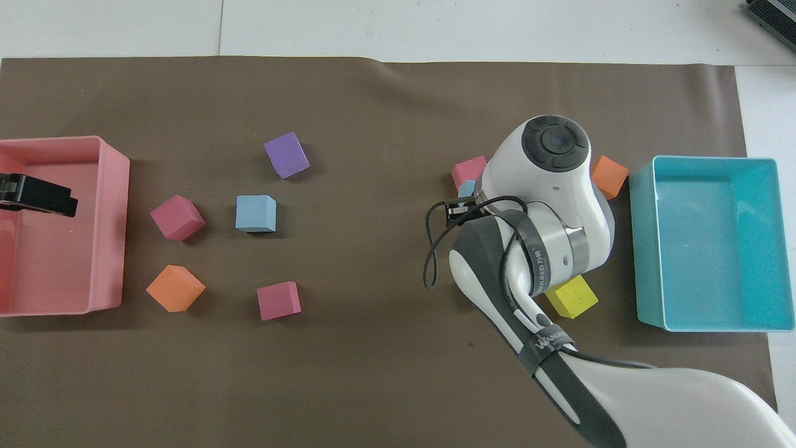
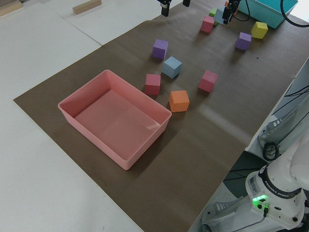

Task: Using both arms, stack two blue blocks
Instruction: 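Carry the light blue cube with the right gripper toward the table center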

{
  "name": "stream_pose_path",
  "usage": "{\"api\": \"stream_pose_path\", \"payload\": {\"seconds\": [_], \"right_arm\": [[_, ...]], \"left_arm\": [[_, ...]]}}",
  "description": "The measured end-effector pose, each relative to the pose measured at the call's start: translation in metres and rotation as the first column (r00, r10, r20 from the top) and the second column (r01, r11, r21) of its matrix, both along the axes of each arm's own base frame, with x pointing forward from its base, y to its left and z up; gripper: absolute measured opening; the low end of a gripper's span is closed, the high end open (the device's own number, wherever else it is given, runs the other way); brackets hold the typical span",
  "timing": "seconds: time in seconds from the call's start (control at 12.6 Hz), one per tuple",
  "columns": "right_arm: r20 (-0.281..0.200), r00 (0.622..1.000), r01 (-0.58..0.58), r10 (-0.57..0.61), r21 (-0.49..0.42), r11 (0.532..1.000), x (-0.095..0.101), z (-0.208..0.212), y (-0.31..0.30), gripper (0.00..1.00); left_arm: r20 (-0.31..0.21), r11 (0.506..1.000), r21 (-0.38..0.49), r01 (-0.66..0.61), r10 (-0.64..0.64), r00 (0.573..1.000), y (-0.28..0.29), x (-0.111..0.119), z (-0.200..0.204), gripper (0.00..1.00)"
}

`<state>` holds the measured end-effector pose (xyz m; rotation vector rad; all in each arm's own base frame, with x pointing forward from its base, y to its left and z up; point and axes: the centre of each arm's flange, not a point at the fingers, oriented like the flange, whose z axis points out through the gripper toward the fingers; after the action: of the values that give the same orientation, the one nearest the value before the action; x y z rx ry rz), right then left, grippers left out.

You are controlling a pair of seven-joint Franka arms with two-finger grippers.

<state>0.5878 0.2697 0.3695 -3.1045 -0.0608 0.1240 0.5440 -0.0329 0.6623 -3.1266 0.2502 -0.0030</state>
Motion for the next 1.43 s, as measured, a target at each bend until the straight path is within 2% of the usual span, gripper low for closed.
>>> {"api": "stream_pose_path", "payload": {"seconds": [0.24,0.4,0.55,1.03,1.43], "right_arm": [[0.029,0.999,0.024,-0.024,0.002,1.000,-0.010,-0.028,0.052,0.46],[0.061,0.998,0.018,-0.019,0.017,1.000,-0.012,-0.031,0.067,0.46],[0.073,0.997,0.017,-0.019,0.023,1.000,-0.011,-0.028,0.069,0.46],[0.026,0.998,-0.053,0.053,0.006,0.999,-0.039,-0.061,0.112,0.46],[0.021,0.998,-0.062,0.062,0.010,0.998,-0.042,-0.062,0.116,0.46]], "left_arm": [[0.000,1.000,0.000,0.000,0.000,1.000,0.000,0.000,0.000,1.00],[0.000,1.000,0.000,0.000,0.000,1.000,0.000,0.000,0.000,1.00],[0.000,1.000,0.000,0.000,0.000,1.000,0.000,0.000,0.000,1.00],[0.000,1.000,0.000,0.000,0.000,1.000,0.000,0.000,0.000,1.00],[0.000,1.000,0.000,0.000,0.000,1.000,0.000,0.000,0.000,1.00]]}}
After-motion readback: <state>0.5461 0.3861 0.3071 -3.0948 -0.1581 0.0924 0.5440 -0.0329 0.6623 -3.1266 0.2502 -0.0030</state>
